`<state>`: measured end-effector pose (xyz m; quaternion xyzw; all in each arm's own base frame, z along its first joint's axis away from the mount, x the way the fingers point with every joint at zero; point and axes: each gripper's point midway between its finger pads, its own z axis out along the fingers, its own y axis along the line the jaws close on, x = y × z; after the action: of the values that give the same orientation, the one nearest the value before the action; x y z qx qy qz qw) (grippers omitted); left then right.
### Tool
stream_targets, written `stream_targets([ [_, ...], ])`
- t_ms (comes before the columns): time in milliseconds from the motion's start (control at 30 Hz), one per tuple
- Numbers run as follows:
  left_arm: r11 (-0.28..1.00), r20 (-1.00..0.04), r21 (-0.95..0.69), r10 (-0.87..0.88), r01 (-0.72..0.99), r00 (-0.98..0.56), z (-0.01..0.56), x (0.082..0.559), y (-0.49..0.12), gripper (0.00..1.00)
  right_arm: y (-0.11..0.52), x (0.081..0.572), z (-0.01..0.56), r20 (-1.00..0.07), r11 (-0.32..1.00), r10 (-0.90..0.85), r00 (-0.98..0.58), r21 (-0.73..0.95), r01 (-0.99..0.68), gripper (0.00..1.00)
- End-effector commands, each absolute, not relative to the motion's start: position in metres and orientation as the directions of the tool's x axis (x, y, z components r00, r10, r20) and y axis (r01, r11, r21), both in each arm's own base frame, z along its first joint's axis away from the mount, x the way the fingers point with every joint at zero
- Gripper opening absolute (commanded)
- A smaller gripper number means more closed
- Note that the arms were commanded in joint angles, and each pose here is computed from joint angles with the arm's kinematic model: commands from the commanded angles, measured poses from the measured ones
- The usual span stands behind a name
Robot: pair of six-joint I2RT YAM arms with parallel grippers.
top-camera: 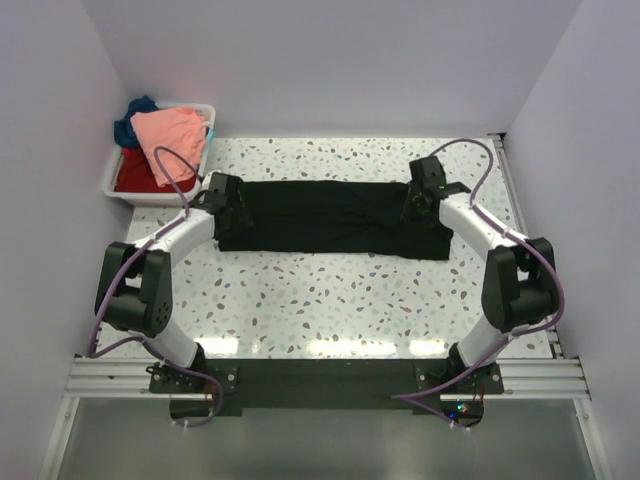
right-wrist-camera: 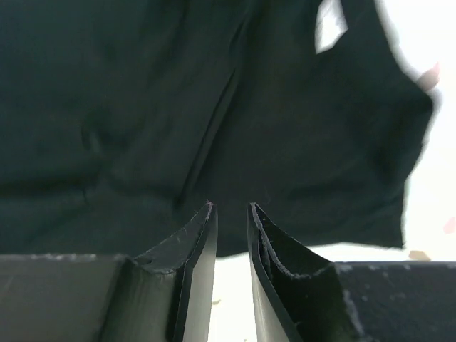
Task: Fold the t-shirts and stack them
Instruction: Fold the tshirt
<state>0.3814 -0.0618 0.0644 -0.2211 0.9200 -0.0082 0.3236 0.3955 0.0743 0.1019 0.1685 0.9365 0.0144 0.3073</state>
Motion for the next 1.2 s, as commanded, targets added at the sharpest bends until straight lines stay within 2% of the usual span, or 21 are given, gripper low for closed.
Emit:
stream_targets([
  [0,0.912,-0.605,-0.188,-0.4,-0.365,-0.689,0.069,0.387,-0.068,0.59,0.095,0.369,0.089,-0.521,0.961,0.274,-0.808,0.121,0.248,0.28],
  [467,0.914,-0.602,-0.175,-0.393,-0.365,-0.695,0.067,0.39,-0.068,0.59,0.107,0.382,0.048,-0.448,0.97,0.243,-0.861,0.109,0.217,0.22],
  [967,0.91,-0.602,-0.132,-0.388,-0.392,-0.698,0.062,0.391,-0.06,0.59,0.119,0.442,0.07,-0.533,0.969,0.247,-0.809,0.133,0.208,0.19],
  [1167,0.91,-0.601,-0.131,-0.388,-0.393,-0.699,0.061,0.394,-0.06,0.59,0.129,0.464,0.06,-0.549,0.971,0.24,-0.801,0.155,0.184,0.19],
])
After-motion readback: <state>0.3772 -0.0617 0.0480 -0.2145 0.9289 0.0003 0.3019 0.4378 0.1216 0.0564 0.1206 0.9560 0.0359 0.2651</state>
